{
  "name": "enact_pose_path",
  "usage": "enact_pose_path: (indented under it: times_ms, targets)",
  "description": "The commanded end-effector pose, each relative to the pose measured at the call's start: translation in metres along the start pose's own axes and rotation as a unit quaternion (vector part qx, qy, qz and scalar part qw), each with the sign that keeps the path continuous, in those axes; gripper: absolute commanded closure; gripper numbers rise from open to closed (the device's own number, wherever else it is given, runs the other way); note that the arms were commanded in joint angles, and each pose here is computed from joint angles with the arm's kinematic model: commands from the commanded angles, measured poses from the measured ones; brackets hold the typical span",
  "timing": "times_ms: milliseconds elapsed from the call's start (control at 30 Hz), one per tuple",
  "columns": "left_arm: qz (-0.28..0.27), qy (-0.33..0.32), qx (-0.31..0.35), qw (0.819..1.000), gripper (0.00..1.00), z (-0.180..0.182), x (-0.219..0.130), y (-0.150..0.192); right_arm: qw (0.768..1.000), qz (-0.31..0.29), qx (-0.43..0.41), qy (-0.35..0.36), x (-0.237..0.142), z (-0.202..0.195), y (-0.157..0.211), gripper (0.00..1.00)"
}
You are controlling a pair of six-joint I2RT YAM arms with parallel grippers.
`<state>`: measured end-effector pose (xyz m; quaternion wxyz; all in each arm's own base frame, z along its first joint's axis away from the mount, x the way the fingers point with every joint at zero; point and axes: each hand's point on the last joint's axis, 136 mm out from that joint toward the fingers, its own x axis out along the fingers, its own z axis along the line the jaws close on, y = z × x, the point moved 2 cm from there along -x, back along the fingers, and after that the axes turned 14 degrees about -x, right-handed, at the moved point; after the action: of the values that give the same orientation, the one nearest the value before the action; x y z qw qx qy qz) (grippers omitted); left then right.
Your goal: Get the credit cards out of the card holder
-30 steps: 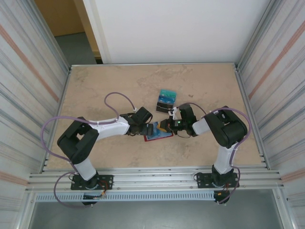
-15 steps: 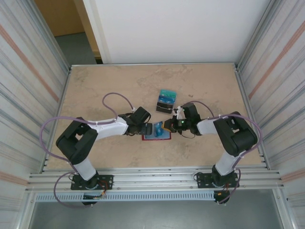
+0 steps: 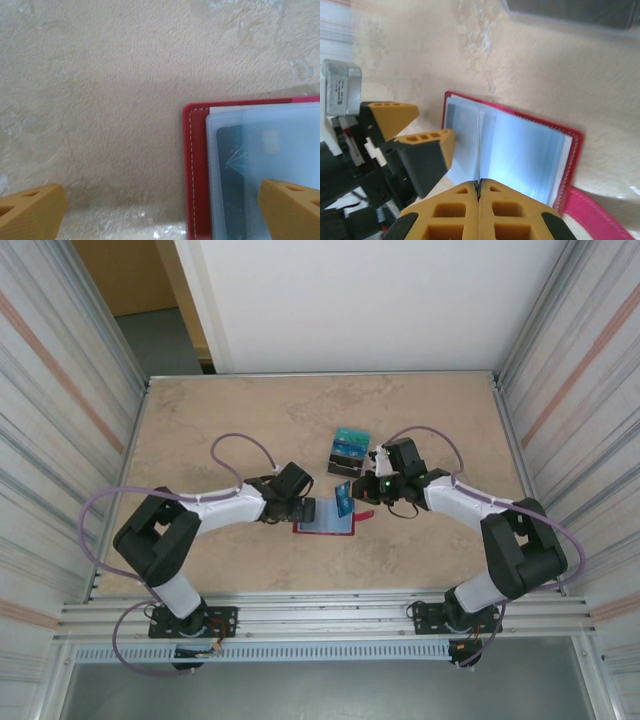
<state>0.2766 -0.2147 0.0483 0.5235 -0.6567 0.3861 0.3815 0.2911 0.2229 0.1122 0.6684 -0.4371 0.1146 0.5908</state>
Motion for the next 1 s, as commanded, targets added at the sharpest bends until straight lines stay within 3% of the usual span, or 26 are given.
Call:
enact_pose_path:
  times_ms: [0, 233, 500, 967]
  targets:
    - [-0.005, 0.008, 0.013, 1.0, 0.01, 0.0, -0.019, 0.0, 0.996, 0.01, -0.061, 0.062, -0.018, -0.007, -0.009, 0.99]
    - [-0.028, 0.034, 0.004, 0.999, 0.01, -0.002, -0.042, -0.006, 0.975, -0.004, -0.186, 0.123, -0.037, -0.001, -0.06, 1.0]
    - [-0.049, 0.03, -0.009, 0.998, 0.01, 0.008, -0.052, -0.008, 0.931, -0.005, -0.331, 0.153, -0.041, 0.004, -0.115, 1.0]
    - [-0.055, 0.033, -0.019, 0.998, 0.01, 0.012, -0.059, -0.011, 0.871, 0.018, -0.463, 0.163, -0.02, -0.016, -0.152, 1.0]
